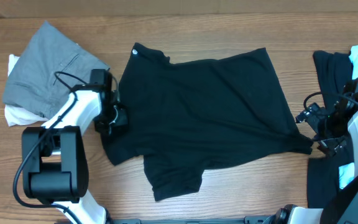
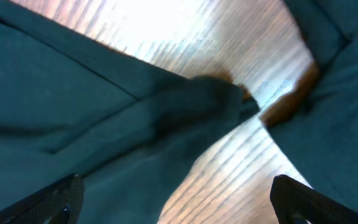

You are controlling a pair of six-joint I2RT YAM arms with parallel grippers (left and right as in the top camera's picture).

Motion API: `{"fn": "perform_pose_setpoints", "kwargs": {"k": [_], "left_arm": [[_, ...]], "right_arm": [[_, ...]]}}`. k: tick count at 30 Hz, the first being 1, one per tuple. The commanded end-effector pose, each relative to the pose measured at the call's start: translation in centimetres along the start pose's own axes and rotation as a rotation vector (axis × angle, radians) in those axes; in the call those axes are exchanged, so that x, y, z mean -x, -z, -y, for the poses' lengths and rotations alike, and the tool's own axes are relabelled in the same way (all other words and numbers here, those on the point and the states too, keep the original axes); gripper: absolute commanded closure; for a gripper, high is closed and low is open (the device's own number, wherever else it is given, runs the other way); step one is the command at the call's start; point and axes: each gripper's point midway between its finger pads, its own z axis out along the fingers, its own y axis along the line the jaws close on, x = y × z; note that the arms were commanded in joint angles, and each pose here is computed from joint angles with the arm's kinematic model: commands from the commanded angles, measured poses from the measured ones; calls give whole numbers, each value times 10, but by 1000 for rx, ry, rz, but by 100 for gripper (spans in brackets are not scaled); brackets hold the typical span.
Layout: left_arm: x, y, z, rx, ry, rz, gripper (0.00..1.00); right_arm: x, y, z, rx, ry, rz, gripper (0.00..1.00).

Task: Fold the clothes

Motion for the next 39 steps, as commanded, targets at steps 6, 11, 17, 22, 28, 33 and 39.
{"fn": "perform_pose_setpoints", "kwargs": {"k": [6,11,17,22,28,33,39], "left_arm": [[73,38,-26,-4,47,201,96],[108,80,-11,-33,11,300,83],[121,121,28,-175,-93,335,81],[106,127,65,-270,-179,292,82],[73,117,97,-259,-304,195,85],[53,112,119,-258,-366,142,86],[39,109,137,-261,-416,119,85]], "right_arm": [[-12,9,-55,226,242,-19,7],[-23,-7,-49,179,230,-39,50],[-17,-41,-38,164,174,20,96],[-12,-52,-101,510,276,83,96],[-8,-94,-117,436,287,109,96],[-2,-135,-115,399,235,68,96],[47,-141,-131,334,222,162,96]]}}
